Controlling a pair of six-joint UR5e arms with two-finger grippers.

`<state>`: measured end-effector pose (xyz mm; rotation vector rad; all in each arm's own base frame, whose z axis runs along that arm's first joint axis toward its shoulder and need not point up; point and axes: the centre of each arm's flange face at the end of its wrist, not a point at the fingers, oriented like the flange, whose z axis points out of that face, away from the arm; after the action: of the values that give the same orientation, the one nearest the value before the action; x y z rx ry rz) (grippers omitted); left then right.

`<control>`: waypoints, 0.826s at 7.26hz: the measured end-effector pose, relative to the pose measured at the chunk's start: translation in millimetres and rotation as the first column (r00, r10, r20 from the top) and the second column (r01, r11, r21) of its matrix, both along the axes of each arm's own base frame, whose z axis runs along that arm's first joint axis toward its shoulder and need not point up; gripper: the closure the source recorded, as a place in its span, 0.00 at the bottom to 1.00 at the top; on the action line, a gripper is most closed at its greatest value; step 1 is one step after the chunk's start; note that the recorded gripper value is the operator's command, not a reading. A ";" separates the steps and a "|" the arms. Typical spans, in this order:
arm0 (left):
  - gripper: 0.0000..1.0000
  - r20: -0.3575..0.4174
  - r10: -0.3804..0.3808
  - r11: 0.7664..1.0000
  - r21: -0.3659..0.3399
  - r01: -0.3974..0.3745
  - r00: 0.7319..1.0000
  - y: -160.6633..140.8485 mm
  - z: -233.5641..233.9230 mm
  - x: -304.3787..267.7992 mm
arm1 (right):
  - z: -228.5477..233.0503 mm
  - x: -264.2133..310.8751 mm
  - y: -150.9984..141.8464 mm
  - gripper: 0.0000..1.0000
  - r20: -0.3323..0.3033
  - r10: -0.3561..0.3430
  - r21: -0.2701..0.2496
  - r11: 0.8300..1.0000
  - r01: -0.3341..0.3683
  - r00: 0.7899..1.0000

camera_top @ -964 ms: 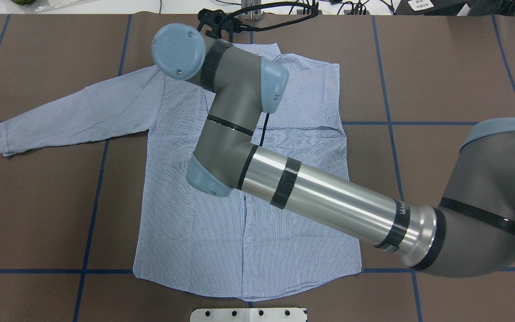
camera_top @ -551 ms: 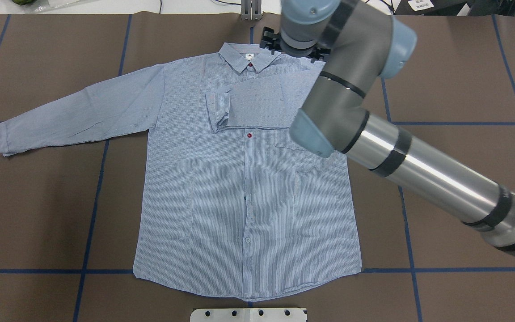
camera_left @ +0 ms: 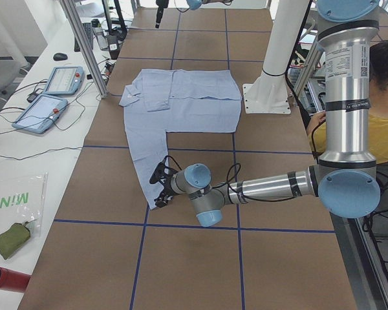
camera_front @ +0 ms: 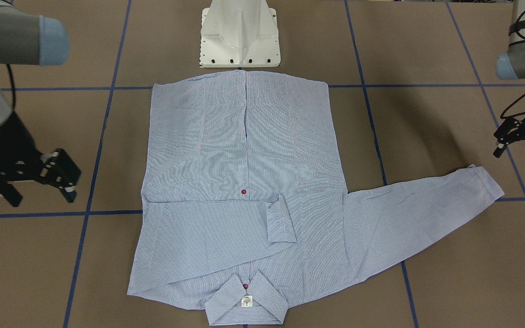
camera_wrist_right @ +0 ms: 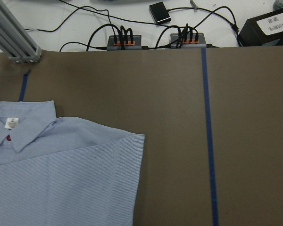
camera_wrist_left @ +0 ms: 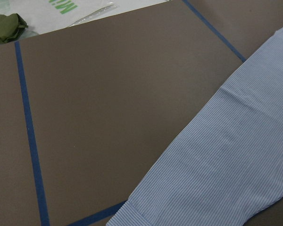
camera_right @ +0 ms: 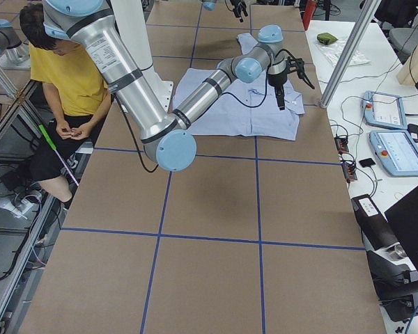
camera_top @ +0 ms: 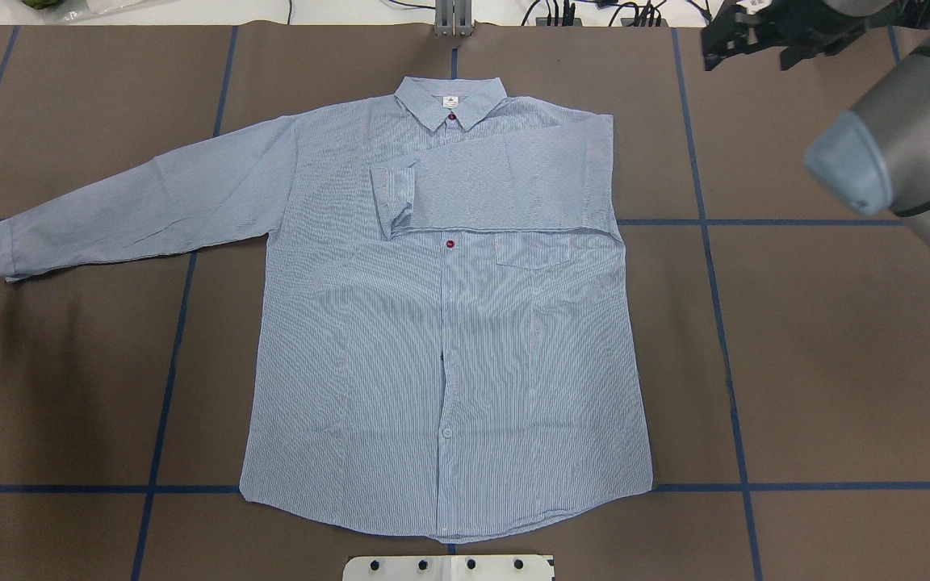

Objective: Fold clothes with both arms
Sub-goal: 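Release the sleeve and raise the right gripper away from the shirt, then lower the left gripper to the other cuff and grasp it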

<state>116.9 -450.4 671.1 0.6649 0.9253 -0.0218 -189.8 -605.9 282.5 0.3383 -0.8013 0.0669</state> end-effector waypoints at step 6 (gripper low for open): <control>0.39 -0.042 -0.053 0.997 -0.062 0.051 0.998 2.1 33.8 56.4 | 71.1 113.9 39.9 0.00 -0.012 -0.080 0.052 0.995 0.081 0.997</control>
<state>173.3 -448.3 705.0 0.6335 0.9451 -0.1108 -75.9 -565.9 353.6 0.3553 -0.8068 -0.0315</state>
